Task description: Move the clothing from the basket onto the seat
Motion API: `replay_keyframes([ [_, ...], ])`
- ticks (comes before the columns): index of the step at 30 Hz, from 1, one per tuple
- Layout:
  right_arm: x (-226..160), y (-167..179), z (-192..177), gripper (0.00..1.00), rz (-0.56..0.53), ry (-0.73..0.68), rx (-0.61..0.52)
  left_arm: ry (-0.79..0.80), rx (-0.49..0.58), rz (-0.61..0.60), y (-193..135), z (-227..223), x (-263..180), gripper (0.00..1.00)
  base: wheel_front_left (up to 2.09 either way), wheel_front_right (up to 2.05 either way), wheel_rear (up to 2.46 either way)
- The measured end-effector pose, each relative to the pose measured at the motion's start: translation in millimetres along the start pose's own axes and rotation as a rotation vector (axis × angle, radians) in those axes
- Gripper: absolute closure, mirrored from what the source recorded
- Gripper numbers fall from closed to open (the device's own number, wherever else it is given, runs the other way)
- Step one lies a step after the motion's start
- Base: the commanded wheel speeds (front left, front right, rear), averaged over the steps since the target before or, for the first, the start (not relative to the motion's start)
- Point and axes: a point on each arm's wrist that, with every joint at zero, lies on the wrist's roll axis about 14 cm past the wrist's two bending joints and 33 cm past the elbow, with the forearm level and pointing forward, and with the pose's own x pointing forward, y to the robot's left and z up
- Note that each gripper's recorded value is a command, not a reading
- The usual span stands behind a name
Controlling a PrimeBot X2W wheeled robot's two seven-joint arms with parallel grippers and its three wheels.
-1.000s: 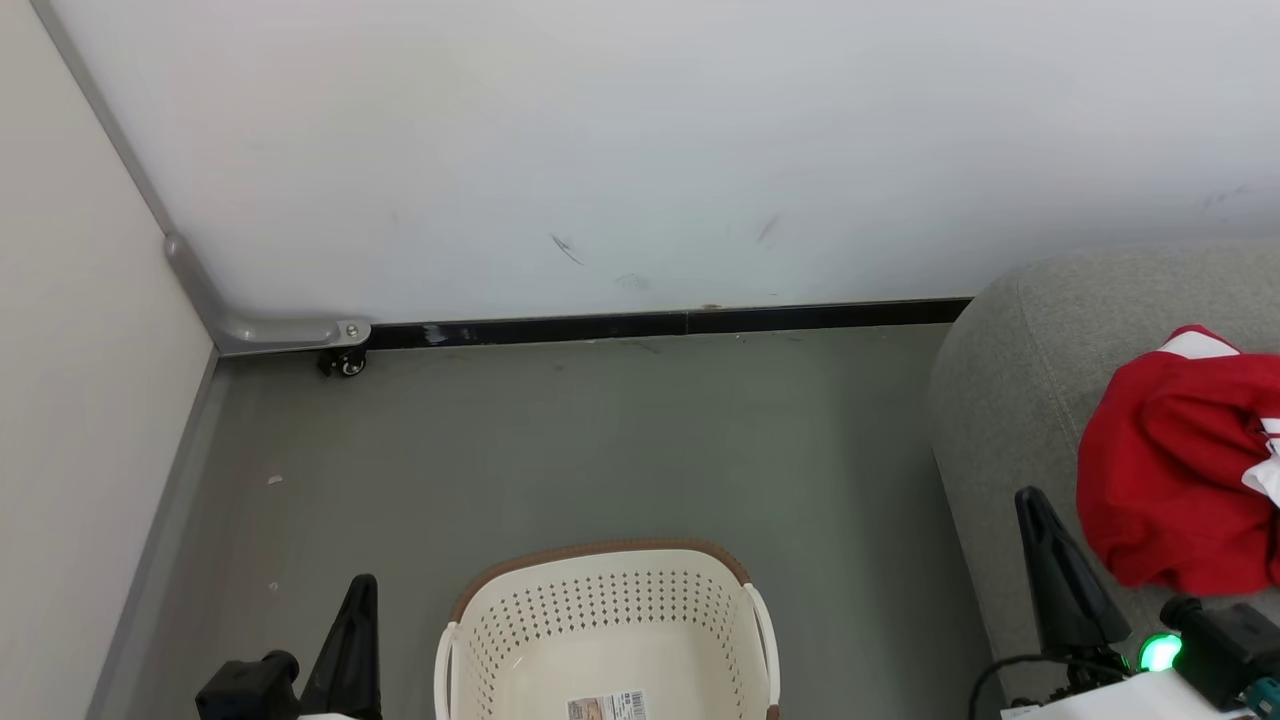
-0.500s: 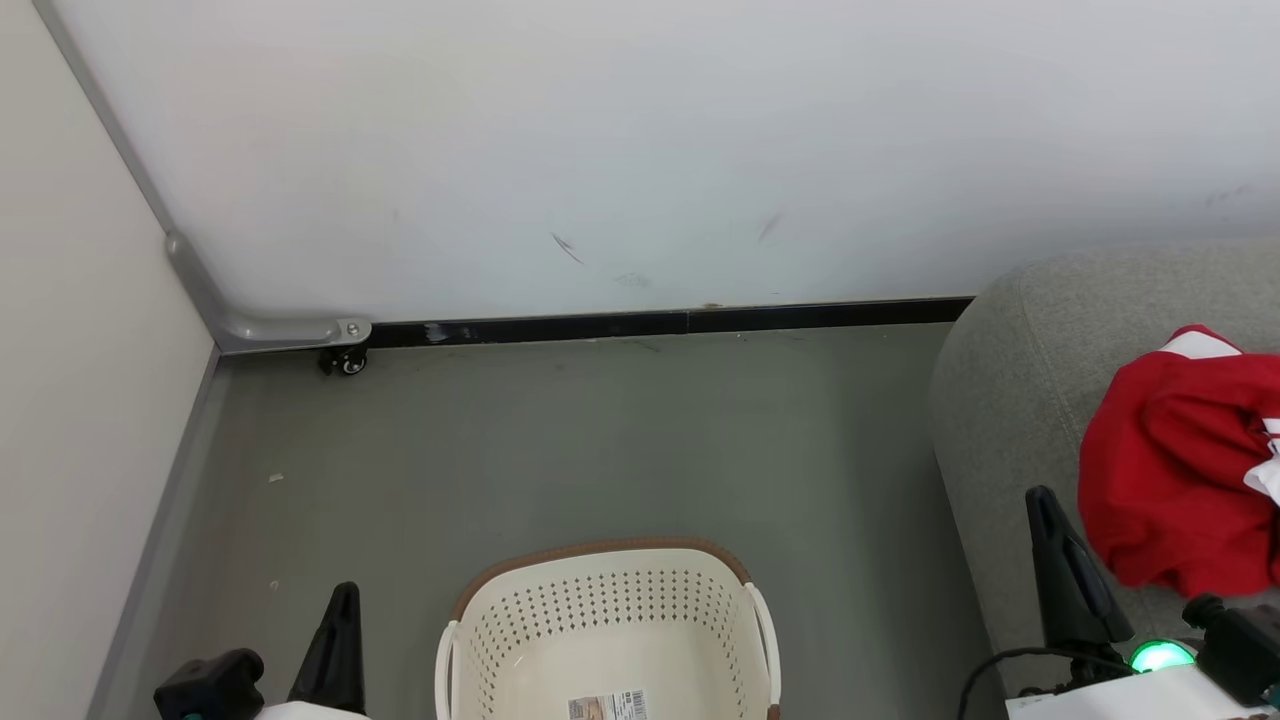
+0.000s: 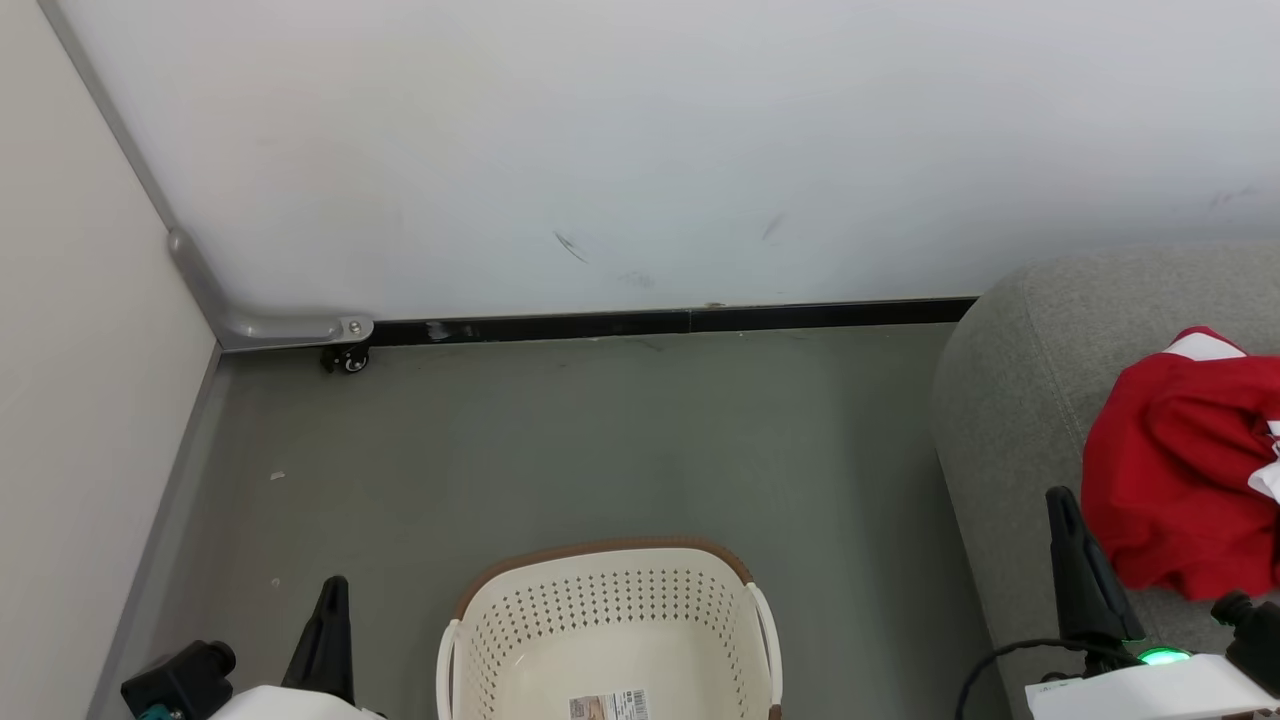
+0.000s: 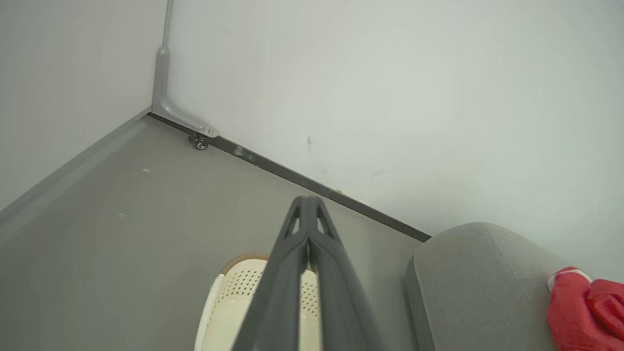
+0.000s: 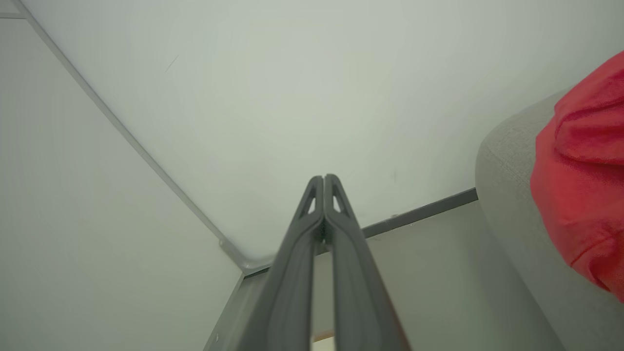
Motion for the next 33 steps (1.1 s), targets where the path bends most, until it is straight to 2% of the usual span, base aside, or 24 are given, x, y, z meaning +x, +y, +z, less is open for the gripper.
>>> replay_keyframes([
  [33, 6.8, -17.2, -4.4, 1.0, -0.087, 0.026, 0.376, 0.031, -0.396, 0.02, 5.5, 4.2, 6.0, 1.0, 0.0, 0.0, 0.0],
])
